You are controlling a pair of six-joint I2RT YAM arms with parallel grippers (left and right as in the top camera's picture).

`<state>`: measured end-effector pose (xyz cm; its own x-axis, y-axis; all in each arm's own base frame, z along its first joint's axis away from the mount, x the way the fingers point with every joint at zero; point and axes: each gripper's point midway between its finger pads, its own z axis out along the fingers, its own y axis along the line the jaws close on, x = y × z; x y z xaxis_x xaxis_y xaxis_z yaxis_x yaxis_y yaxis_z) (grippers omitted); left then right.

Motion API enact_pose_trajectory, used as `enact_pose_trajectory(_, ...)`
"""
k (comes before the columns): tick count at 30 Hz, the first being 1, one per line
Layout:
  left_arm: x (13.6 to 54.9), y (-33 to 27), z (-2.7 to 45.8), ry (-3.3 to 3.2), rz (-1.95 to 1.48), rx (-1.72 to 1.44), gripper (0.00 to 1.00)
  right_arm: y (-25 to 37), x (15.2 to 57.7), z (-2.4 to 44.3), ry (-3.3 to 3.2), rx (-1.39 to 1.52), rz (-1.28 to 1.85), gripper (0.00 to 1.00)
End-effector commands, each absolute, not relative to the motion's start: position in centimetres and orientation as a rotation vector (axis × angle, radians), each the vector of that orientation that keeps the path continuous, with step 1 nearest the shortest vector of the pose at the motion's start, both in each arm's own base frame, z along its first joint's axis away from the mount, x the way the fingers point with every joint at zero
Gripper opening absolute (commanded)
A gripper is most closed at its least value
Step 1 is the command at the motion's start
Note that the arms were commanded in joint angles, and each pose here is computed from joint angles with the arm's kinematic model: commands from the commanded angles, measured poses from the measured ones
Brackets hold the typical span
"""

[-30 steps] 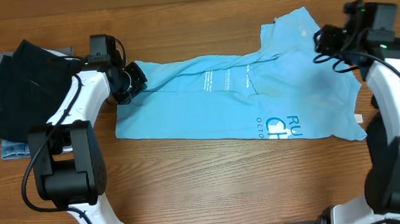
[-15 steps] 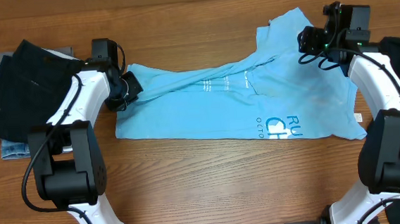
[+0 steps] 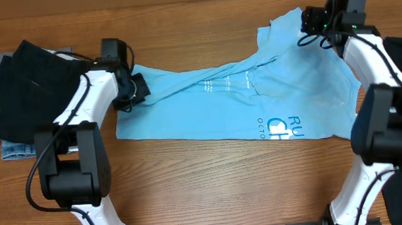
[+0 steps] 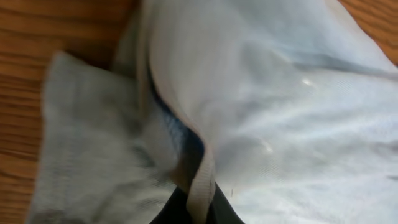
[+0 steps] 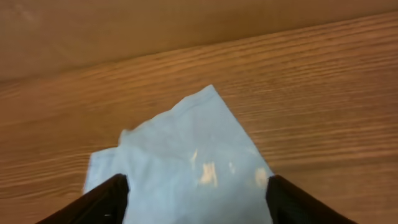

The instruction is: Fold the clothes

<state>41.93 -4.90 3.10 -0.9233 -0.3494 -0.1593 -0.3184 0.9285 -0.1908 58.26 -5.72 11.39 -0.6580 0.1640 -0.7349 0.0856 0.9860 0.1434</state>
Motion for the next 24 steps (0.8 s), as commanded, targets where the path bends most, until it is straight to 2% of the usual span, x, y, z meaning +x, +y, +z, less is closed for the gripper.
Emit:
enact_pose_trajectory(1,42.4,-6.1,4.3,2.874,-0.226,-0.401,0.10,-6.6,60.6,12.3,2.245,0.129,0.071,0.81)
enact_pose_trajectory(7,42.2,-6.8,4.3,2.878,-0.228,-0.376,0.13,-7.2,62.1,11.0,2.237,0.069,0.002,0.92)
enact_pose_trajectory(17,42.2,-6.9,4.3,2.879,-0.228,-0.376,0.16,-5.2,63.2,5.8,2.266,-0.006,0.004,0.91)
enact_pose_trajectory(24,42.2,-6.9,4.3,2.882,-0.228,-0.375,0.16,-3.3,63.8,3.9,2.266,-0.055,-0.011,0.90)
